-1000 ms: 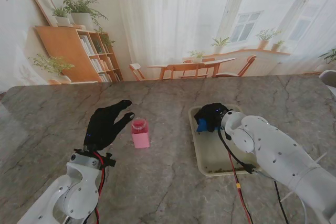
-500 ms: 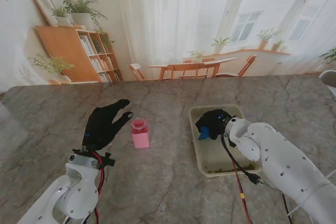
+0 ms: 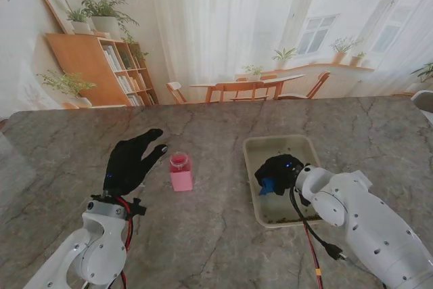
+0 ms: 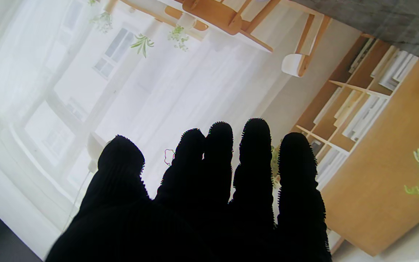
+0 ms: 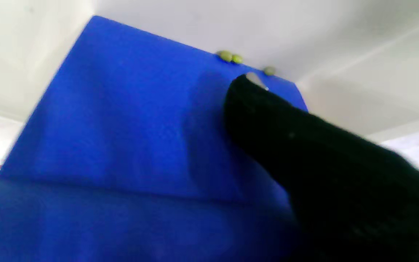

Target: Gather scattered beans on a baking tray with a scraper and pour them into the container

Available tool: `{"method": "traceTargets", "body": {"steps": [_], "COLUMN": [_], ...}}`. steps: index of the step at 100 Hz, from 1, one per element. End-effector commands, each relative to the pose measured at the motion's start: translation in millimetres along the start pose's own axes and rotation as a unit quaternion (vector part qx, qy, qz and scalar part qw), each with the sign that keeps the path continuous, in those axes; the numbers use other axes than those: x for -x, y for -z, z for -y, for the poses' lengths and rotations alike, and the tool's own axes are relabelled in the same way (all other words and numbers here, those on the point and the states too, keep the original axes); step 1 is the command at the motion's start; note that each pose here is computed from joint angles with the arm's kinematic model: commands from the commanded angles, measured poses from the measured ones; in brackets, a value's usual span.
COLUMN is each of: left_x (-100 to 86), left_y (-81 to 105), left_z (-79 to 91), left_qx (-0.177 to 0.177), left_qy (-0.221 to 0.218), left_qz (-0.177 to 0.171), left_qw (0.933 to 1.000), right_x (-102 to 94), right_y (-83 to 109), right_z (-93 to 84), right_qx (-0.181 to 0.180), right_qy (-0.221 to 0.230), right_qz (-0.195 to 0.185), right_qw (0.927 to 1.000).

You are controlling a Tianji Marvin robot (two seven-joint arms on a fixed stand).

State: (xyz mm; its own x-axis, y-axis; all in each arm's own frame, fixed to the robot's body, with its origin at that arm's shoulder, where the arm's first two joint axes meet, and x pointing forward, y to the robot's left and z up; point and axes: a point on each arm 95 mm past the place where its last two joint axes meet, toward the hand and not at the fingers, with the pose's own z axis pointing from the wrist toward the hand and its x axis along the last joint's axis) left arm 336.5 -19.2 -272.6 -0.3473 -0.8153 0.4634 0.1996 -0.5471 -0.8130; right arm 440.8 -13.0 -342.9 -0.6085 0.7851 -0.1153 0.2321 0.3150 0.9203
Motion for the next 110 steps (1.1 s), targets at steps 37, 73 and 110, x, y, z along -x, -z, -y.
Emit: {"method": "traceTargets", "body": {"steps": [37,73,110], "left_x": [2.2,0.0,-1.4], "left_y": [5.3,4.5,2.7], "left_z": [-0.2,-0.3,-2.0], "left_qx": [-0.003,0.000,0.005], "left_qy": [0.010,0.012,0.012], "left_qz": [-0.001,-0.003,-0.006], "left_qw": [0.9999,0.9999,0.9999], "right_x": [-24.4,-21.0,-8.7], "right_y": [36.0,44.8,46.9], "right_z": [42.2,34.6,-26.2], "right_qx": [-0.079,-0.011,0.099], "right_qy": [-0.016,0.013,0.014], "right_qz": [-0.011,0.054,0.129], "right_qw": [0.9967,0.9984,0.9866]}}
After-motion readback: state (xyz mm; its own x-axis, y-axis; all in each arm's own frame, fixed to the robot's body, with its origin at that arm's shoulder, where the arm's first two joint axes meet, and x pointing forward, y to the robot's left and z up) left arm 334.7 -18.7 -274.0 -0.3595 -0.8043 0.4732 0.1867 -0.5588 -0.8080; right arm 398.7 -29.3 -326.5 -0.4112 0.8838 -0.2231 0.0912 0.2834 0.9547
